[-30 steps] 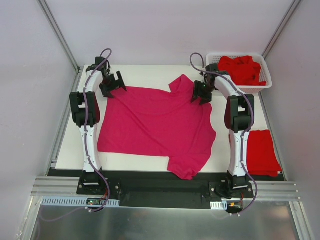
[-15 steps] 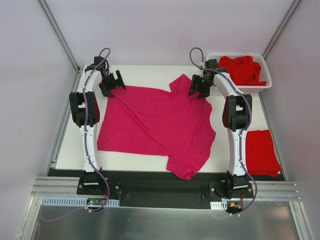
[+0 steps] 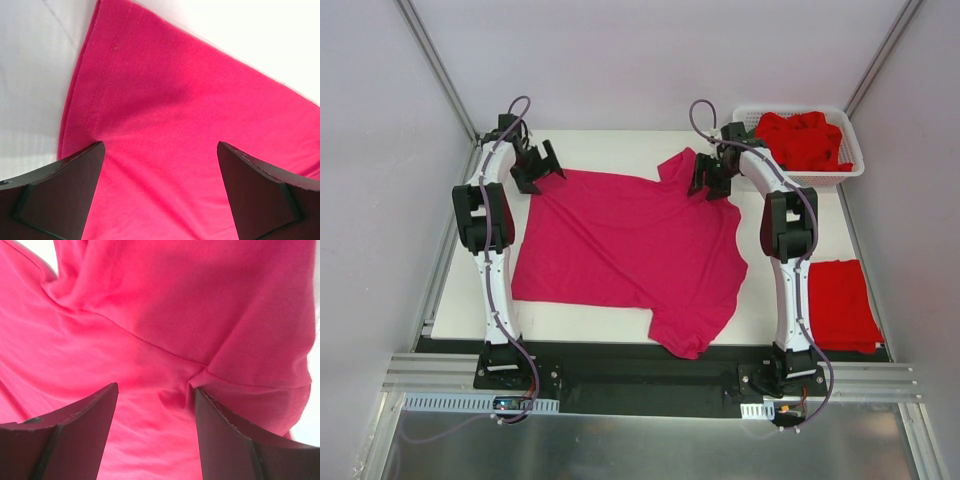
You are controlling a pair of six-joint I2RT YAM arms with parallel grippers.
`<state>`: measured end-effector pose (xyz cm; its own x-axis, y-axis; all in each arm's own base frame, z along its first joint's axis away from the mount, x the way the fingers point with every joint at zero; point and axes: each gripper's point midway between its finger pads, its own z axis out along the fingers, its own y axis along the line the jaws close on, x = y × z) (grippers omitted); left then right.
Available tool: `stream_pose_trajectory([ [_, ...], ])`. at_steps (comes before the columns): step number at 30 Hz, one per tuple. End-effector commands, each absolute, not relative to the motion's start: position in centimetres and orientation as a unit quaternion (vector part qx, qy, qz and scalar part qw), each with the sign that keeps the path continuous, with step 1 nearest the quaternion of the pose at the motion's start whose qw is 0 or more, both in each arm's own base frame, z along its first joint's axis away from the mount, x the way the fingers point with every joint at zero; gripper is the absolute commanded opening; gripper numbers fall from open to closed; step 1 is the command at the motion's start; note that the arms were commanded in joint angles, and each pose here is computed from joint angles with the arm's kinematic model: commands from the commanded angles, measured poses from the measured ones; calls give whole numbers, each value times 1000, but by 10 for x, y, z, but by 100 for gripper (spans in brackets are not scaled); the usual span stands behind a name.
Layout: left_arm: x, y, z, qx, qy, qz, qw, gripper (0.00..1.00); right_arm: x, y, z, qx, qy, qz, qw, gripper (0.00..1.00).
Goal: Fold and stack the t-shirts
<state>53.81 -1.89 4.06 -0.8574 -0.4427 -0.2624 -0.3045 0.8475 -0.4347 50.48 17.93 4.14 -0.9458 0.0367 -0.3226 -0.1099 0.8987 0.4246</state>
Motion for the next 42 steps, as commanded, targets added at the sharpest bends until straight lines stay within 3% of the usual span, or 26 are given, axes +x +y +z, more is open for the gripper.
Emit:
stream_pose_trajectory([
  [1,523,10,23,-211,952,-158,158,98,505,192,73,-43,949,244,193,66],
  [16,517,33,34,-225,948,-145,169,99,523,188,90,-74,949,196,237,70],
  [26,519,36,43,-227,946,-146,178,99,541,202,73,-80,945,217,232,82],
  [42,517,34,42,-226,946,-152,175,99,472,186,103,-99,960,183,188,84],
])
